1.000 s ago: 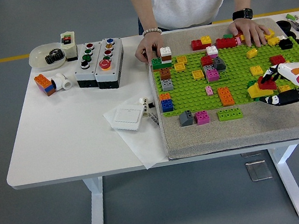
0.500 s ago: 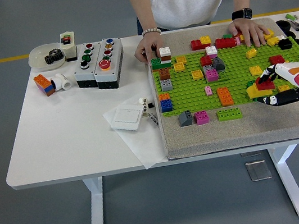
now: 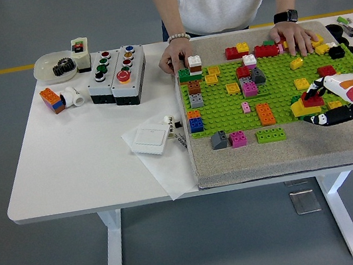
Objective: Pick up the brick,pile it on top of brick,press brick,pick up the brick,pile it on top of brick,press brick
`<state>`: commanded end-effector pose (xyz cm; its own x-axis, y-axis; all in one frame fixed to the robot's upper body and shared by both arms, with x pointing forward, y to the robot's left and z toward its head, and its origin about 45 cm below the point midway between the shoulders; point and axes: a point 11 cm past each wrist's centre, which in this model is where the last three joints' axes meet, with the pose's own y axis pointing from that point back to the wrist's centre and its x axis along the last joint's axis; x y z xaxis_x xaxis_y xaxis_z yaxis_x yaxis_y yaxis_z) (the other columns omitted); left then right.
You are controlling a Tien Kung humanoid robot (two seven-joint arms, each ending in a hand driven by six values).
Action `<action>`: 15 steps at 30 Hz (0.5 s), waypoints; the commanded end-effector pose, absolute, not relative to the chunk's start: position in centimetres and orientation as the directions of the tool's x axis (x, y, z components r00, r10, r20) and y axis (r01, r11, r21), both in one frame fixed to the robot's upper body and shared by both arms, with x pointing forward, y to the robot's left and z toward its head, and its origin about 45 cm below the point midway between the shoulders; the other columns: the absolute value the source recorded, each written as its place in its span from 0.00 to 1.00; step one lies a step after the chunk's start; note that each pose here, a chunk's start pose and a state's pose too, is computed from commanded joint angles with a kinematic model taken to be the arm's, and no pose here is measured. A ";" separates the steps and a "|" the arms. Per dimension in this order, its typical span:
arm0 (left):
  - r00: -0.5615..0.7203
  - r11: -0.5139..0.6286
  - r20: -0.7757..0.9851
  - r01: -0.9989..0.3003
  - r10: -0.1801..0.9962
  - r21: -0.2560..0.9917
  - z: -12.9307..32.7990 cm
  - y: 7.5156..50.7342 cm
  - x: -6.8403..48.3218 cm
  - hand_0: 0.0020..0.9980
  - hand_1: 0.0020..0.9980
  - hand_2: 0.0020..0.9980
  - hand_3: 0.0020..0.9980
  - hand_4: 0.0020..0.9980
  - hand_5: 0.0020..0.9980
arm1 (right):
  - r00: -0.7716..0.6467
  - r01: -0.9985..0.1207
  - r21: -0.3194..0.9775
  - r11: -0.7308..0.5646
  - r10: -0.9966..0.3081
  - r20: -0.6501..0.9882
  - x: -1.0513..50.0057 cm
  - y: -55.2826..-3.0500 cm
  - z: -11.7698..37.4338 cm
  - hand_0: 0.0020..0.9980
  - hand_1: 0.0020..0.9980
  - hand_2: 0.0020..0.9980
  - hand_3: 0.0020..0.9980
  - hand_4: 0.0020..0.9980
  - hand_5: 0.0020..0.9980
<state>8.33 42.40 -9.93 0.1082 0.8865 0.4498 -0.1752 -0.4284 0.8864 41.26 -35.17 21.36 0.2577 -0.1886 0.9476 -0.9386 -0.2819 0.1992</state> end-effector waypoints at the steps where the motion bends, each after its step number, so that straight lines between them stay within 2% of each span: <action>1: 0.108 -0.429 0.450 -0.175 0.886 0.886 -9.9 42.4 8.3 0.79 0.80 0.82 0.64 0.66 0.65 | 0.260 -0.937 0.202 -0.284 -0.184 0.948 41.3 -35.1 21.4 0.61 0.60 0.64 0.60 0.88 0.39; 15: 0.108 -0.428 0.450 -0.177 0.887 0.886 -9.9 42.3 8.4 0.79 0.80 0.82 0.64 0.66 0.65 | 0.278 -0.922 0.230 -0.311 -0.121 0.953 41.5 -34.7 21.3 0.62 0.60 0.63 0.60 0.88 0.39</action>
<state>8.39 42.35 -9.94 0.1076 0.8867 0.4497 -0.1767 -0.4281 0.8863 41.53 -34.69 21.34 0.2784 -0.1212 0.9528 -0.9223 -0.3108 0.2299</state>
